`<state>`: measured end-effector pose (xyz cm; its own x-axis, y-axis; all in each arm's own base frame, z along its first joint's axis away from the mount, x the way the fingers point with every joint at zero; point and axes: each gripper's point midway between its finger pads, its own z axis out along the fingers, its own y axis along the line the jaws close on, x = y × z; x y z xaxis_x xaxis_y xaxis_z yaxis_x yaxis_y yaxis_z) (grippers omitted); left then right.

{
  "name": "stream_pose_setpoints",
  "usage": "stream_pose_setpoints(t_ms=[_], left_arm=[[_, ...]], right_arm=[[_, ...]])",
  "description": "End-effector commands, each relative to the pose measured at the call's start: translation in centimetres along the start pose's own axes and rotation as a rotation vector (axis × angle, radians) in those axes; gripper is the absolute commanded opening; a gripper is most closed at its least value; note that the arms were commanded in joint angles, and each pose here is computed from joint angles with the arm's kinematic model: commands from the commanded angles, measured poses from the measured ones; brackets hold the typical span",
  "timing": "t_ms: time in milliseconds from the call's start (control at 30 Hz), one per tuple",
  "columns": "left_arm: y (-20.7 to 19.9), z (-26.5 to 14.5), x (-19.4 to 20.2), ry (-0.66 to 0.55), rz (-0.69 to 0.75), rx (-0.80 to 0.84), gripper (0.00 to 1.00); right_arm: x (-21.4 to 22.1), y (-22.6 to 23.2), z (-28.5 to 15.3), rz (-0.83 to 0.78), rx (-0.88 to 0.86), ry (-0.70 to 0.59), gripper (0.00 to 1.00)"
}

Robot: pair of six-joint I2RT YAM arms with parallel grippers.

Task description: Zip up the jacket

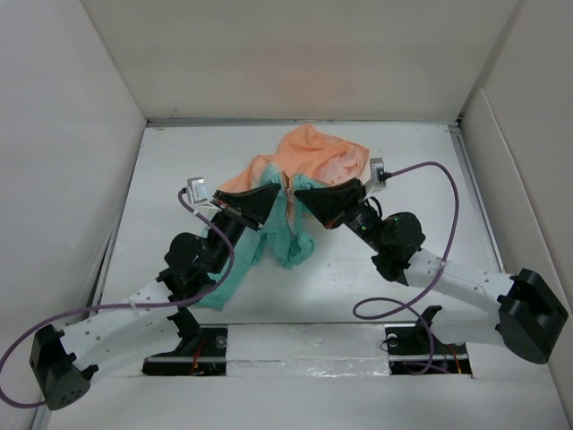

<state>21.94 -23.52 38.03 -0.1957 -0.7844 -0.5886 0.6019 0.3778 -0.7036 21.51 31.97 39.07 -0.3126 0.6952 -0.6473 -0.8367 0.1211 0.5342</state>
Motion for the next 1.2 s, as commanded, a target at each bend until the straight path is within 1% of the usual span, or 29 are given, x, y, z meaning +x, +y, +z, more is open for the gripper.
stream_pose_setpoints(t_ms=[0, 833, 1033, 1167], left_arm=[[-1.9, -0.06, -1.36, -0.046, -0.035, 0.073, 0.0], [-2.24, -0.44, -1.01, -0.04, -0.053, 0.11, 0.0], [-2.57, -0.71, -1.61, -0.061, -0.056, 0.124, 0.0], [-2.77, -0.64, -1.13, -0.043, -0.058, 0.14, 0.0]], right_arm=[[-2.06, 2.11, 0.37, -0.017, -0.067, -0.08, 0.0], [-2.49, 2.07, 0.55, -0.013, -0.063, -0.102, 0.0], [-2.29, 1.92, 0.43, -0.006, -0.062, -0.101, 0.0], [-2.28, 2.02, 0.54, -0.003, -0.069, -0.1, 0.0]])
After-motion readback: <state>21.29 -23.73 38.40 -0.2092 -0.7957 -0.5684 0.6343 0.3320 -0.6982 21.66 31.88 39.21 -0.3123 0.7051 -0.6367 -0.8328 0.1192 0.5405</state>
